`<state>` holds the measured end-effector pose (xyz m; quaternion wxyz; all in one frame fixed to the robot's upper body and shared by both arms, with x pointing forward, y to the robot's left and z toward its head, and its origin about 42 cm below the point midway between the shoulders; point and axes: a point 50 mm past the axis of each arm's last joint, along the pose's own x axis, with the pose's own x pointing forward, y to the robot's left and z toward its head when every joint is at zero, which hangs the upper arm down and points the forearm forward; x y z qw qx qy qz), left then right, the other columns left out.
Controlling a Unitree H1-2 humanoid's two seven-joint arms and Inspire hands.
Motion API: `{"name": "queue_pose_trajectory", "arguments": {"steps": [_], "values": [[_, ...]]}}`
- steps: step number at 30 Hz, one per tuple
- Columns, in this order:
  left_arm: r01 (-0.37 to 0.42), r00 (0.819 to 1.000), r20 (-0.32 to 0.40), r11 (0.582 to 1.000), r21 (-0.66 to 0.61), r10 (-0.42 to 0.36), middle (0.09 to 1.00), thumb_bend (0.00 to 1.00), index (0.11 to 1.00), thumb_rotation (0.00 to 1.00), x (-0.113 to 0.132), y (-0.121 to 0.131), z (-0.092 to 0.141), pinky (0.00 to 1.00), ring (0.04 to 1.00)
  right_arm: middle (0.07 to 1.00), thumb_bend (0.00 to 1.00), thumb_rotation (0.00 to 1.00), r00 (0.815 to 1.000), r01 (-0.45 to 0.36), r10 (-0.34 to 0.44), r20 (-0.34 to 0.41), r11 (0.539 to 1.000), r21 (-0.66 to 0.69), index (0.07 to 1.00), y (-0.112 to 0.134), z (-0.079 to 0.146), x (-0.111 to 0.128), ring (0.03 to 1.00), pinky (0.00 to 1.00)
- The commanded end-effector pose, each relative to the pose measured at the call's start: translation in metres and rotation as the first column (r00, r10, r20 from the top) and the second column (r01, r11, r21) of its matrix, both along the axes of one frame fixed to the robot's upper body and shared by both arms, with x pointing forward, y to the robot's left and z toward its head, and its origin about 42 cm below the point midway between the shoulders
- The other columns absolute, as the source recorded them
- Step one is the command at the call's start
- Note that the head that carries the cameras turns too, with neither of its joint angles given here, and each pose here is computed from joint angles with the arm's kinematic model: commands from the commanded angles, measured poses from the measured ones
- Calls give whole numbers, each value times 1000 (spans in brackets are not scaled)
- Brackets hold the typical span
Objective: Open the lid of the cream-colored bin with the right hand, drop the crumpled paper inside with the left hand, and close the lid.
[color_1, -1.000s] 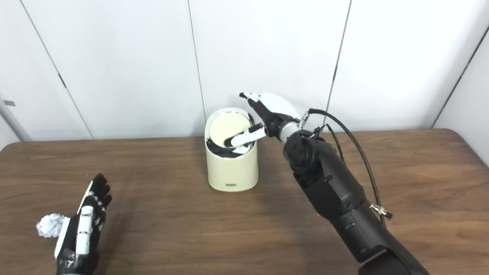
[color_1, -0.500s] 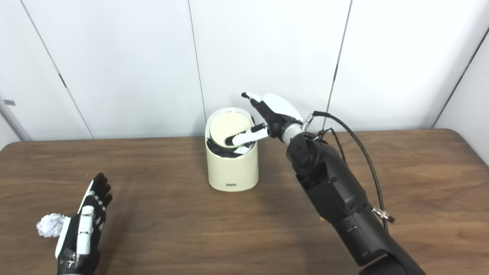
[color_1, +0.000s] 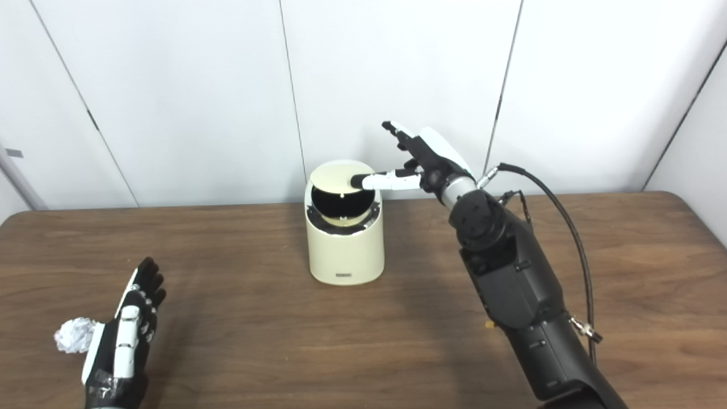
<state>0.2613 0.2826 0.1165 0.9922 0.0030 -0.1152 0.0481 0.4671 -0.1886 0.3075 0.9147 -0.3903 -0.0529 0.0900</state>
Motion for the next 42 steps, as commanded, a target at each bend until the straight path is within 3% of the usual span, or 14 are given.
{"name": "queue_pose_trajectory", "arguments": {"steps": [1,11,21,28,32,36,38,42], "values": [[-6,998,-55,999,-44,4,1000,367,1000,948,-8,-11,-21,1000,1000,956,774,557,997,4,-5,78,1000,15,946,-7,26,-3,920,777],[2,999,-54,999,-40,-4,1000,343,1000,969,-8,-8,-20,1000,1000,941,717,667,996,31,-39,78,995,98,923,-37,12,-34,924,840],[5,999,-52,999,-49,-7,1000,361,1000,941,-8,-5,-18,1000,1000,908,705,779,995,59,-66,72,994,95,925,-55,-7,-63,880,822],[4,999,-46,999,-48,-6,1000,339,1000,956,-8,-3,-16,1000,1000,936,579,891,996,38,-54,66,975,217,914,-69,-26,-85,933,905],[7,999,-44,998,-55,-9,1000,341,999,961,-7,-2,-15,1000,1000,947,512,854,998,31,-52,41,914,404,921,-72,-44,-98,950,943],[11,999,-46,999,-48,-13,1000,353,1000,946,-7,-1,-14,1000,1000,962,485,897,998,41,-58,16,850,525,946,-72,-62,-104,961,972],[16,999,-47,999,-45,-19,1000,356,1000,946,-7,0,-14,1000,1000,970,536,948,997,61,-74,-2,806,589,968,-72,-76,-109,967,993],[15,999,-49,998,-53,-18,1000,359,1000,944,-7,0,-13,1000,1000,954,594,955,993,96,-119,-9,745,660,955,-71,-93,-118,950,993]]}}
